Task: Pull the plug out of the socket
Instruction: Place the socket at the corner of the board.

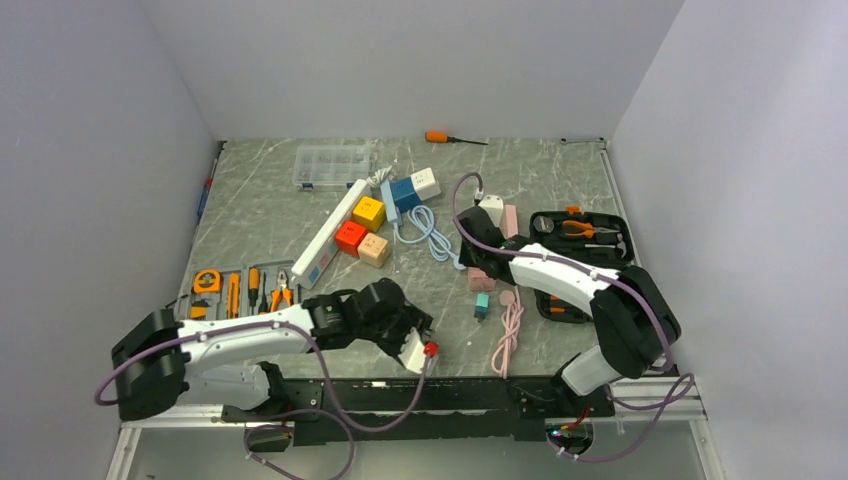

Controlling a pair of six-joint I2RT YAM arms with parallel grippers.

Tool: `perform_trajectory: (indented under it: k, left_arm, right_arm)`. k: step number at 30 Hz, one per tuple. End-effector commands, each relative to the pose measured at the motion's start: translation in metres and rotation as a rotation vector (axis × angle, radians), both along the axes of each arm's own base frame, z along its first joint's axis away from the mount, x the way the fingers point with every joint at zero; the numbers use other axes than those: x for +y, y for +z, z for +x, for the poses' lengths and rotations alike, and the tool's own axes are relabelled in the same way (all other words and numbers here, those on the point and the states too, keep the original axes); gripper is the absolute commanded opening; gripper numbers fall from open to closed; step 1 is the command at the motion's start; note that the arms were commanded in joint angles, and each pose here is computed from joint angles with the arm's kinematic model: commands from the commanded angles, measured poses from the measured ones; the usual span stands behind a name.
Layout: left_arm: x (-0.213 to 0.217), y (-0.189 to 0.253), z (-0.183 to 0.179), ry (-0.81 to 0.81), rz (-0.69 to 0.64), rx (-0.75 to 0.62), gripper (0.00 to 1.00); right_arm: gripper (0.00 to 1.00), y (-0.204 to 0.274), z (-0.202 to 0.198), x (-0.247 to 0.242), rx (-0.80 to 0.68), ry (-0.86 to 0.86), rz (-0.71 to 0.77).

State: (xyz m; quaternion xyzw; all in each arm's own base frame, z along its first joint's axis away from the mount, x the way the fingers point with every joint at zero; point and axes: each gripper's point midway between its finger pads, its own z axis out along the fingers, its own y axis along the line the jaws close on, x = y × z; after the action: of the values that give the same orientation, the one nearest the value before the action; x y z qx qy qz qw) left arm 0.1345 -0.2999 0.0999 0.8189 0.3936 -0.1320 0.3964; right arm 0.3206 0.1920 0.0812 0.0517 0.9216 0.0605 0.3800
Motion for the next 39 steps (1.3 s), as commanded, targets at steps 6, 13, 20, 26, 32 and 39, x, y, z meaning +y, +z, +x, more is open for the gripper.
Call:
perform_trajectory:
  k: [6,13,20,26,32,39]
  left_arm:
    - [-0.049,0.027,0.012,0.037,0.048,0.115,0.0]
    - [-0.078,0.016,0.005,0.054,0.105,0.176,0.0]
    - [-0.097,-0.022,-0.025,0.025,0.169,0.223,0.0]
    - [-0.14,-0.026,-0.021,0.082,0.209,0.27,0.0]
    - [-0.147,-0.033,-0.015,0.109,0.203,0.247,0.0]
    - [-0.145,-0.007,-0.034,0.081,0.215,0.353,0.99]
  right_arm:
    - [0.2,-0.025,-0.029,-0.024,0.044,-0.06,-0.013]
    - [0.37,-0.002,-0.041,-0.04,-0.007,-0.084,0.008]
    - [0.64,0.053,-0.025,-0.032,-0.105,-0.062,0.076]
    - [0.67,0.076,-0.014,-0.035,-0.138,-0.078,0.092]
    - [0.69,0.079,-0.022,-0.05,-0.148,-0.1,0.12]
    - [0.81,0.08,-0.022,-0.062,-0.153,-0.116,0.123]
